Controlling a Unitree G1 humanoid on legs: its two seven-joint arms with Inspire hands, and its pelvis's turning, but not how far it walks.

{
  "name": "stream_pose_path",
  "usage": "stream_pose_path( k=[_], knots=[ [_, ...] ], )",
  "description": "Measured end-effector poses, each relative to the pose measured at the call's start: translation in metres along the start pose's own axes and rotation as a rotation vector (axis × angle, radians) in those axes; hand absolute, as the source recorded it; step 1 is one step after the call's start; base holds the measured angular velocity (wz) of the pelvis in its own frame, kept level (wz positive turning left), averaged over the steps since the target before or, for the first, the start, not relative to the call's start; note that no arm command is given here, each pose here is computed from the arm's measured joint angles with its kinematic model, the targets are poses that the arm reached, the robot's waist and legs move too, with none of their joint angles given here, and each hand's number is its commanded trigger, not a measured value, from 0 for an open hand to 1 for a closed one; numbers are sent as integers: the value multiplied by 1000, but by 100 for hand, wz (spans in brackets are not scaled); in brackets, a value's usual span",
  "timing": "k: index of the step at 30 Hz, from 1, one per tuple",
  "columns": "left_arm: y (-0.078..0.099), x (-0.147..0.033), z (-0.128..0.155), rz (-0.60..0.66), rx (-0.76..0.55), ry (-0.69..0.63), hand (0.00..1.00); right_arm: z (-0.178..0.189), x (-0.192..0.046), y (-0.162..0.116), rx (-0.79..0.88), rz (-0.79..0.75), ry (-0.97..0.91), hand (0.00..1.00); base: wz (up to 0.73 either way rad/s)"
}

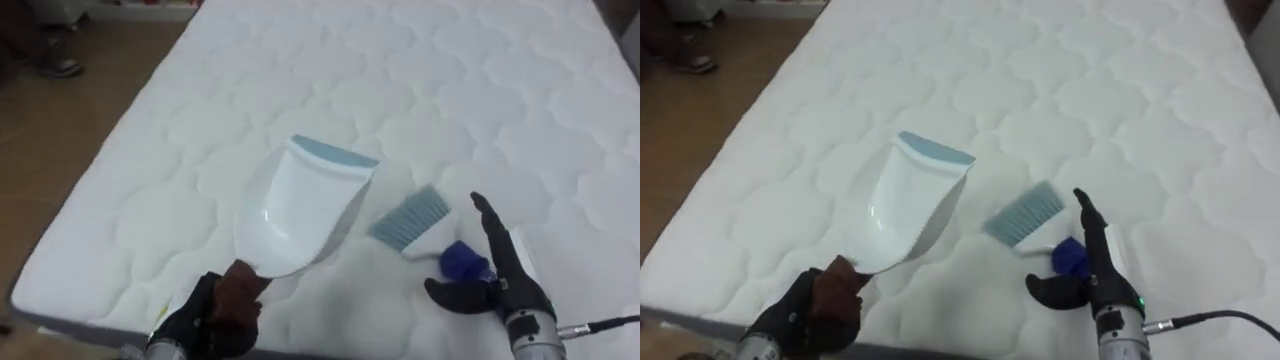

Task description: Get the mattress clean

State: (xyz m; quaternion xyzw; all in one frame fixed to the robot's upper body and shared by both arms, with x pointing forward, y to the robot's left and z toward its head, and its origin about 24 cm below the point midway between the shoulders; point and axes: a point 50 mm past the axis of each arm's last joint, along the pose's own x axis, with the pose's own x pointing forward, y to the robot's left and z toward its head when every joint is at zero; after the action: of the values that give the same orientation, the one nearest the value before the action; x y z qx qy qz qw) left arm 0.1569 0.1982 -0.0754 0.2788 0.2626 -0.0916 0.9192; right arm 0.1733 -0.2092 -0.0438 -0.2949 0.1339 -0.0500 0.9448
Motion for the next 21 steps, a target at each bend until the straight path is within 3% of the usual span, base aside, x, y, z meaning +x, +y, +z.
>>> stream_pose_path(
  k=[1,2,3,4,14,17,21],
  knots=[
    [0,1,1,1,-6,-4,100,-1,0,1,1,1,5,0,-5],
    [0,2,4,3,-9,-12,84,-2,0,1,5,1,11,0,-17],
    [0,3,4,3,-11,-14,60,-2,0,1,17,-1,16,0,-22],
    [0,2,4,3,-11,-14,0,-2,0,1,28,-2,20,0,-32],
    [7,-1,-8,52,-159,33,0,-37,-8,11,6,90,186,0,-31],
    [8,-6,-28,72,-209,115,0,-63,-18,13,-19,123,319,0,-26],
    [-5,-16,-66,62,-250,299,0,-91,-35,19,2,184,483,0,0]
  ],
)
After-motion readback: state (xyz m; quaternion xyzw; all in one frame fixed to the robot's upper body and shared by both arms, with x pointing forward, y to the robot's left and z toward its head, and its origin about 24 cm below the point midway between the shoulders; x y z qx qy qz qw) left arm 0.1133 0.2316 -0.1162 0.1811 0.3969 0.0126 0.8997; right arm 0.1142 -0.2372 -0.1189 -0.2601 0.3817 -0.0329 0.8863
